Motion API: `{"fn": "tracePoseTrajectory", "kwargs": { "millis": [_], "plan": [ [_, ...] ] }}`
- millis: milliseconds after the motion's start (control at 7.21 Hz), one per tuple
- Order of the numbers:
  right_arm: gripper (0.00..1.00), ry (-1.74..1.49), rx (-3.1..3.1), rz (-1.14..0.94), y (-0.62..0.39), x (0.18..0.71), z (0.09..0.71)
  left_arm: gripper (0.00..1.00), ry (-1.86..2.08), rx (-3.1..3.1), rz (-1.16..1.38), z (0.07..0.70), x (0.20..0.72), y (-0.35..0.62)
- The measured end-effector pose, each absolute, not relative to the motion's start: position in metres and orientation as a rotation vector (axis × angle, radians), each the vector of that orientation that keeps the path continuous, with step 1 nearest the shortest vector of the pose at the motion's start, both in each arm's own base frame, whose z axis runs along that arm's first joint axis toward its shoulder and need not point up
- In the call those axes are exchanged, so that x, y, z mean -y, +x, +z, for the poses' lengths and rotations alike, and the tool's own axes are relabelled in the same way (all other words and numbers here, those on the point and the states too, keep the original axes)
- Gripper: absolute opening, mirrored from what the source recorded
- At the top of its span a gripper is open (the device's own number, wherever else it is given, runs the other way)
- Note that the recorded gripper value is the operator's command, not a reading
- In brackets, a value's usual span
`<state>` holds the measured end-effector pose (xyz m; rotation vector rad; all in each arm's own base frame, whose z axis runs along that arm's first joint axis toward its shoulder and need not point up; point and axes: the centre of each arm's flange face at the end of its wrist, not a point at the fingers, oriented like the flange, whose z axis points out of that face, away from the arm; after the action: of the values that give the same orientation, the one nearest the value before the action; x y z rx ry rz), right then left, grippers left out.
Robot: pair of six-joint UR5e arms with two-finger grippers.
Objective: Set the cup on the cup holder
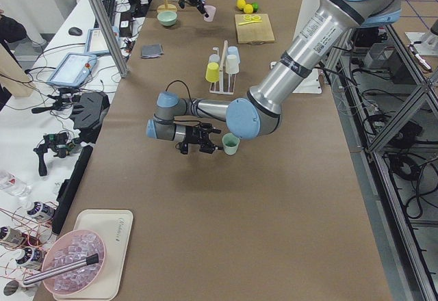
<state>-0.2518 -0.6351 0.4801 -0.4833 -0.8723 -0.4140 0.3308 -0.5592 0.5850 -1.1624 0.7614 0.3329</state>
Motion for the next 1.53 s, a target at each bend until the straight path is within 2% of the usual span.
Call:
{"fn": "tracePoseTrajectory", "kwargs": {
  "millis": [416,694,1526],
  "plan": [
    [0.38,-0.316,1.075,-0.449,-0.215,0.656,0.458,0.97,-1.174,-0.745,0.34,0.592,0.555,0.328],
    [0.3,-0.164,1.222,-0.507,-0.197,0.66,0.44,0.97,-1.177,-0.746,0.336,0.593,0.555,0.329],
    [0.28,0.158,1.603,-0.688,-0.201,0.658,0.393,0.97,-1.179,-0.752,0.327,0.593,0.554,0.329]
  ]
}}
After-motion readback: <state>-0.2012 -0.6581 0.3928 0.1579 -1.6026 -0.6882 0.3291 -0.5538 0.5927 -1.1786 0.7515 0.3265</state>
